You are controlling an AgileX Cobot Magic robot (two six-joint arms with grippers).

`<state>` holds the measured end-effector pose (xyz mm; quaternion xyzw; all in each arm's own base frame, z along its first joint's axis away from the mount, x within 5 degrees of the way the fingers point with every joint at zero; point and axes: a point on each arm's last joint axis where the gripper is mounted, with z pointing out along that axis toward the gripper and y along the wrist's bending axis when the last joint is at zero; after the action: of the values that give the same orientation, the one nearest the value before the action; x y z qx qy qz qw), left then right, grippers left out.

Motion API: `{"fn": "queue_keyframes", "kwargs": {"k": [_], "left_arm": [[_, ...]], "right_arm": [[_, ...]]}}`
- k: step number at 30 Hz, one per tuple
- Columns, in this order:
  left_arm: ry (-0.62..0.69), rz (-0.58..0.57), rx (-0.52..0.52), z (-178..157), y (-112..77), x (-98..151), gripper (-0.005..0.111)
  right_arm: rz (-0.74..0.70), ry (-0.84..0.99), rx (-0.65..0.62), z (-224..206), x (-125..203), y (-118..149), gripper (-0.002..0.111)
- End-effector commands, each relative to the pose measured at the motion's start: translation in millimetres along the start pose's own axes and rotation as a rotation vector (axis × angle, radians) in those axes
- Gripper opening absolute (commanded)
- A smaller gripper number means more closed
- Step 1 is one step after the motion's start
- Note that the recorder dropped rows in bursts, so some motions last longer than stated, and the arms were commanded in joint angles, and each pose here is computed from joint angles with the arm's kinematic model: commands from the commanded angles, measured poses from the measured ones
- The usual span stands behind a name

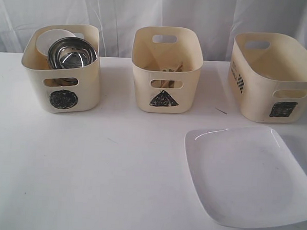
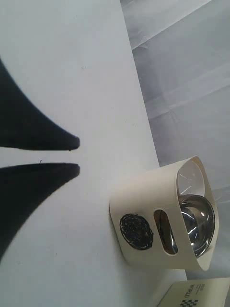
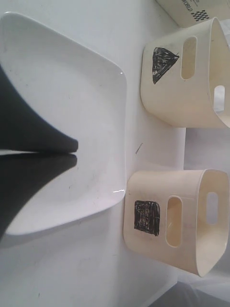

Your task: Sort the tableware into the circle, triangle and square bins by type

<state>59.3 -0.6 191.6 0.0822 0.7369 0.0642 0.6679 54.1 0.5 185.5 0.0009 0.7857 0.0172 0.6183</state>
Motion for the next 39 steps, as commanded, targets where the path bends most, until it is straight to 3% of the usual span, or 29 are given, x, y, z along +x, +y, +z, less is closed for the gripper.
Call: {"fn": "queue_keyframes", "kwargs": {"k": [1,9,12,15,17,22,29,39], "left_arm": [[0.002,-0.002,-0.003,0,-0.1,1,0.017],[0.002,-0.002,-0.003,0,-0.1,1,0.017],[0.002,-0.002,-0.003,0,-0.1,1,0.017],[0.002,-0.002,-0.003,0,-0.1,1,0.017],[0.002,-0.002,-0.003,0,-0.1,1,0.017],[0.002,-0.002,-0.003,0,-0.1,1,0.017],[0.002,-0.002,-0.003,0,-0.1,1,0.017],[0.002,-0.002,-0.003,0,-0.1,1,0.017]], "right_arm": [[0.003,-0.009,0.0,0,1,0,0.0],[-0.021,0.001,0.006,0,2,-1,0.0],[0.254,-0.006,-0.044,0,0,4,0.0],[0.405,-0.08,-0.078,-5,-17,6,0.0],[0.434,-0.149,-0.105,-13,-37,7,0.0],[0.407,-0.262,-0.14,-40,-83,9,0.0],[0.163,-0.342,-0.151,-87,-132,13,0.0],[0.153,-0.414,-0.162,-105,-148,13,0.0]]}}
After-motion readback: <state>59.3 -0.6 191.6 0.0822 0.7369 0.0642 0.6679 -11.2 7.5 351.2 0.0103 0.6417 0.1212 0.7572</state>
